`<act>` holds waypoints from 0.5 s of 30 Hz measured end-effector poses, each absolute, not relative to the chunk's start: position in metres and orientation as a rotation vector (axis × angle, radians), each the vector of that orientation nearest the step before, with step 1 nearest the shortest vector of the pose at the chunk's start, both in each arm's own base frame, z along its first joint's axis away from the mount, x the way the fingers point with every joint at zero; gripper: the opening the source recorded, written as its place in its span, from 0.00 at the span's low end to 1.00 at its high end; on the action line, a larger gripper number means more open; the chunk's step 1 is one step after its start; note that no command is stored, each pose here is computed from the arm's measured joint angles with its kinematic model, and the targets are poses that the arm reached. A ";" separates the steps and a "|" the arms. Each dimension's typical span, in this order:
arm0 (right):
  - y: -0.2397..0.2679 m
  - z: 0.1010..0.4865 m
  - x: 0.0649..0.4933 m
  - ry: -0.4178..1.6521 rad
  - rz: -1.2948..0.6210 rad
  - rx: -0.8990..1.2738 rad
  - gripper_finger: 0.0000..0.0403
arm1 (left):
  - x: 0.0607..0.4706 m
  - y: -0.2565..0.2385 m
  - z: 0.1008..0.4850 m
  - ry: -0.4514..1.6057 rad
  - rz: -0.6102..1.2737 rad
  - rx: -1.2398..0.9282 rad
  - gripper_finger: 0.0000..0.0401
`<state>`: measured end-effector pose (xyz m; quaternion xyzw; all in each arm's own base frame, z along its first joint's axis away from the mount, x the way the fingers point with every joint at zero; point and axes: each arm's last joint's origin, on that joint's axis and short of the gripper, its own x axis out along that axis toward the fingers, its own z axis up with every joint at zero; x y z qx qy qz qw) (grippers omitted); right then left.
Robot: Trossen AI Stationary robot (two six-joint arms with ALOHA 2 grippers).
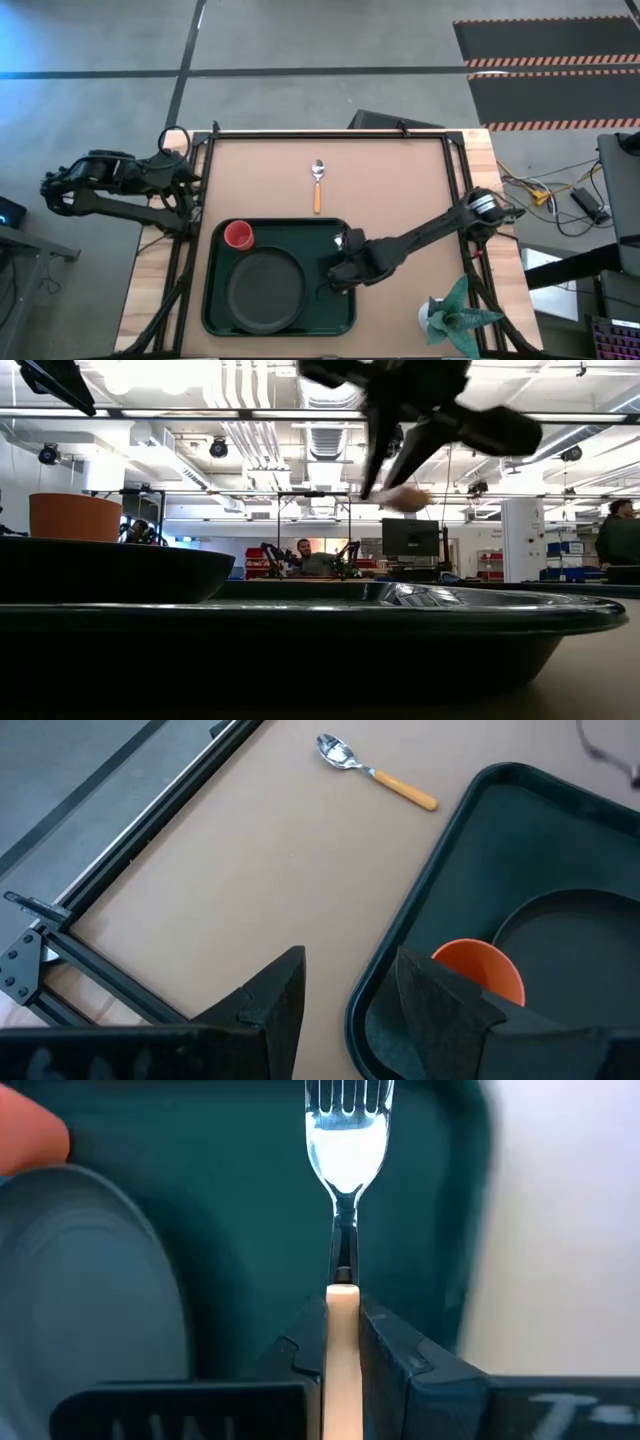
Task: Pick and place plate/cup/fork/spoon on tray
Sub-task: Put the light brown fork on the green table tray
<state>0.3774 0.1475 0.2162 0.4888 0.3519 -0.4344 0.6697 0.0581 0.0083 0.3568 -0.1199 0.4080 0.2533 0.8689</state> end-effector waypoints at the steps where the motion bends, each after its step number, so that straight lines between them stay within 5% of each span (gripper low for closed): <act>1: 0.151 0.209 0.383 0.794 -0.968 1.124 0.06 | 0.058 0.008 0.357 0.854 0.530 -0.250 0.35; 15: 0.176 0.171 0.440 0.852 -0.902 1.221 0.06 | 0.058 0.008 0.357 0.855 0.527 -0.245 0.35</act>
